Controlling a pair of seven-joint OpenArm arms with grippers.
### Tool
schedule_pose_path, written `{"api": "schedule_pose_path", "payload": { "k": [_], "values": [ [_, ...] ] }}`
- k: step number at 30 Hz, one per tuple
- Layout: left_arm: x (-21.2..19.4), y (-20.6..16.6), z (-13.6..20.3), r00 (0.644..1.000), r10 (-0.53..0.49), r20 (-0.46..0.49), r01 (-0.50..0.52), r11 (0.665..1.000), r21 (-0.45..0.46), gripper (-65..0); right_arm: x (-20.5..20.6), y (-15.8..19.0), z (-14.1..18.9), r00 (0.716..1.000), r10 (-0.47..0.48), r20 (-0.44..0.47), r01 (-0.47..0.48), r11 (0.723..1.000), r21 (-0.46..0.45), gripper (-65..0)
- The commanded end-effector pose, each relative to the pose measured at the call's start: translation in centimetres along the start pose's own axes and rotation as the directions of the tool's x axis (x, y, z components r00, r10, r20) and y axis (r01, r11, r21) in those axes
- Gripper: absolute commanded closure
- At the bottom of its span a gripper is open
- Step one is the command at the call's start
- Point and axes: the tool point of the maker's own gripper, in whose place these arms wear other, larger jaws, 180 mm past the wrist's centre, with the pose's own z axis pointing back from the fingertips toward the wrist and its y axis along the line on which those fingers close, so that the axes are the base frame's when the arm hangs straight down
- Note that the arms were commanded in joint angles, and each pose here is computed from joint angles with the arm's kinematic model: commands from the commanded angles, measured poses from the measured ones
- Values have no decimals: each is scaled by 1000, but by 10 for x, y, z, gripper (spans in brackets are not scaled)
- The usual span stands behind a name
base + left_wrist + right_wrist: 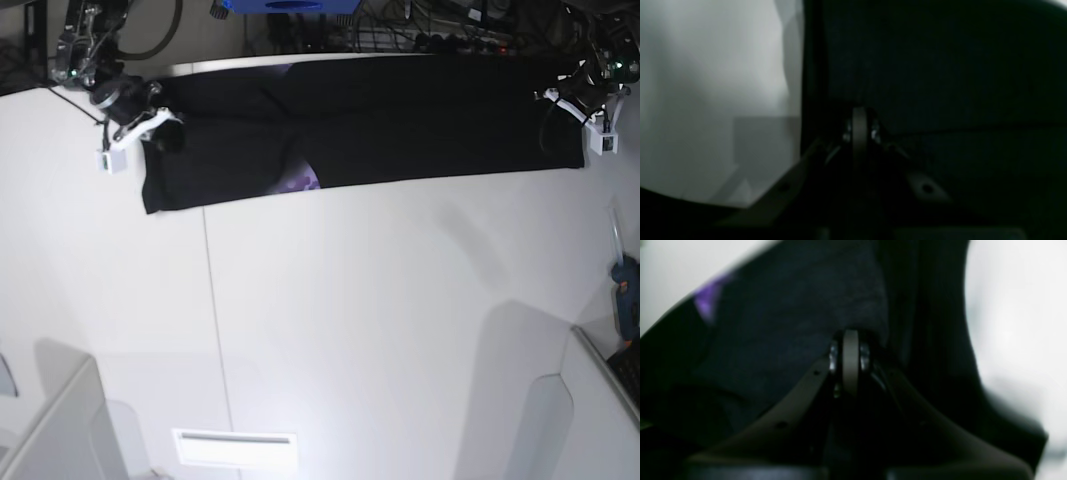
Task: Fold the T-shirt properly
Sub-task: 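Grasp both ends of the folded strip with both grippers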
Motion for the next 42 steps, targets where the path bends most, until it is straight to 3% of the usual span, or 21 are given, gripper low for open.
{"api": "schedule_pose_path", "payload": {
  "k": [1, 8, 17, 23, 29, 34, 35, 39, 41, 42],
  "values": [
    [7, 4, -2, 1000, -24, 5, 24, 999, 22, 0, 13, -7, 1, 999, 16, 30, -16, 1000, -18, 0],
    [29, -23, -31, 997, -78, -1, 78, 997, 10, 0, 25, -21, -19, 997, 71, 9, -70, 993, -92, 0],
    [93, -40, -42, 990, -107, 90, 103, 994, 45, 0, 68, -31, -24, 994, 60, 95, -47, 989, -141, 0],
    [121, -41, -16, 981, -142, 132, 133, 988, 79, 0, 93, -4, -3, 974, 160, 161, -140, 982, -128, 0],
    [139, -30, 25, 958, -200, 204, 177, 976, 123, 0, 118, 46, 27, 939, 211, 273, -207, 977, -44, 0],
    [132, -8, 41, 960, -133, 248, 116, 990, 81, 0, 121, 72, 44, 927, 230, 296, -245, 969, 15, 0],
    [127, -5, 41, 962, -116, 246, 101, 992, 73, -46, 121, 74, 45, 928, 228, 294, -245, 969, 22, 0],
    [117, -1, 30, 973, -57, 226, 58, 998, 3, -403, 116, 79, 41, 933, 226, 282, -247, 968, 41, 0],
    [107, -4, 18, 979, -1, 205, 12, 998, -54, -535, 113, 85, 38, 933, 237, 271, -262, 963, 58, 0],
    [105, -3, 13, 978, 17, 206, -3, 998, -70, -569, 111, 87, 36, 933, 240, 269, -266, 962, 63, 0]
  ]
}}
